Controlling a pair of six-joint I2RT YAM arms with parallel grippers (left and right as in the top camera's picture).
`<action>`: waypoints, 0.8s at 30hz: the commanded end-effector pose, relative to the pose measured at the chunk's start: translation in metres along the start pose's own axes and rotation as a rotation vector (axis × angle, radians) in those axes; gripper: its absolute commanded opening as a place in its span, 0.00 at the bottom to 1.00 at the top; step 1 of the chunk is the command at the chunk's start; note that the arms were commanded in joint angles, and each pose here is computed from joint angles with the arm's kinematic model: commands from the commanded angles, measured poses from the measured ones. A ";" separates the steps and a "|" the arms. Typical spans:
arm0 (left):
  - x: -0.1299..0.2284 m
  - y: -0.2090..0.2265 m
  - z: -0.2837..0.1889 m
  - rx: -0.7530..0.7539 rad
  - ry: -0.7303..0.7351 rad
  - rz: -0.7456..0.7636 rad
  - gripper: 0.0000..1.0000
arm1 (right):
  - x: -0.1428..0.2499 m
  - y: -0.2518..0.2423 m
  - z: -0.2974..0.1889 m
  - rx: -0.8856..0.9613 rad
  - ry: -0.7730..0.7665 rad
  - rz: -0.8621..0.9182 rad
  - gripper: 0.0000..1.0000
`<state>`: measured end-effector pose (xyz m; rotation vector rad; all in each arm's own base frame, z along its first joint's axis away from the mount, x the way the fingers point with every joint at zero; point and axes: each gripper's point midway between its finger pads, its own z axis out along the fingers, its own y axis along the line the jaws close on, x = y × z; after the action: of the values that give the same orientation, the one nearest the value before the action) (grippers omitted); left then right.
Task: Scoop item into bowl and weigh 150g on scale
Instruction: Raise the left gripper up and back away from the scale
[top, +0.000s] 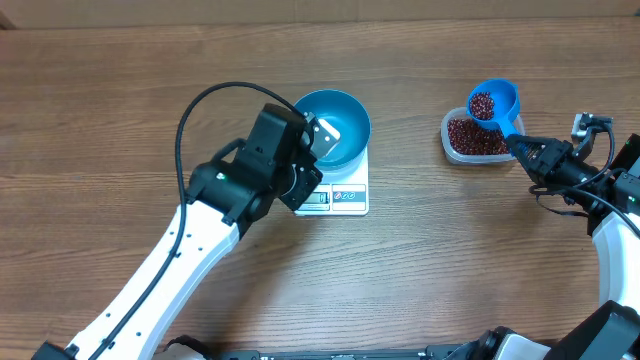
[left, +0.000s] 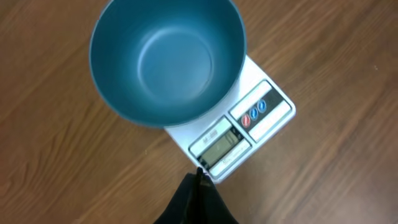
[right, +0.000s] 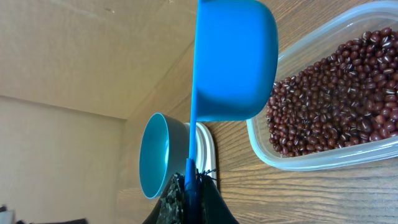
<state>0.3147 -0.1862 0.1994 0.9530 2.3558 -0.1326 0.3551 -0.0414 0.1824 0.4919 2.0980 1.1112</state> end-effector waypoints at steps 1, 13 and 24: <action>-0.019 0.005 -0.033 -0.009 -0.051 0.004 0.04 | -0.010 0.013 -0.006 -0.016 -0.026 -0.049 0.04; -0.026 0.020 -0.096 -0.014 -0.036 0.054 0.04 | -0.010 0.013 -0.006 -0.016 -0.026 -0.052 0.04; -0.024 0.033 -0.106 0.067 -0.077 -0.010 0.04 | -0.010 0.014 -0.006 -0.016 -0.025 -0.055 0.04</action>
<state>0.3044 -0.1347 0.2865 0.9049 2.3736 -0.1539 0.3549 -0.0413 0.1821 0.4928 2.0991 1.1114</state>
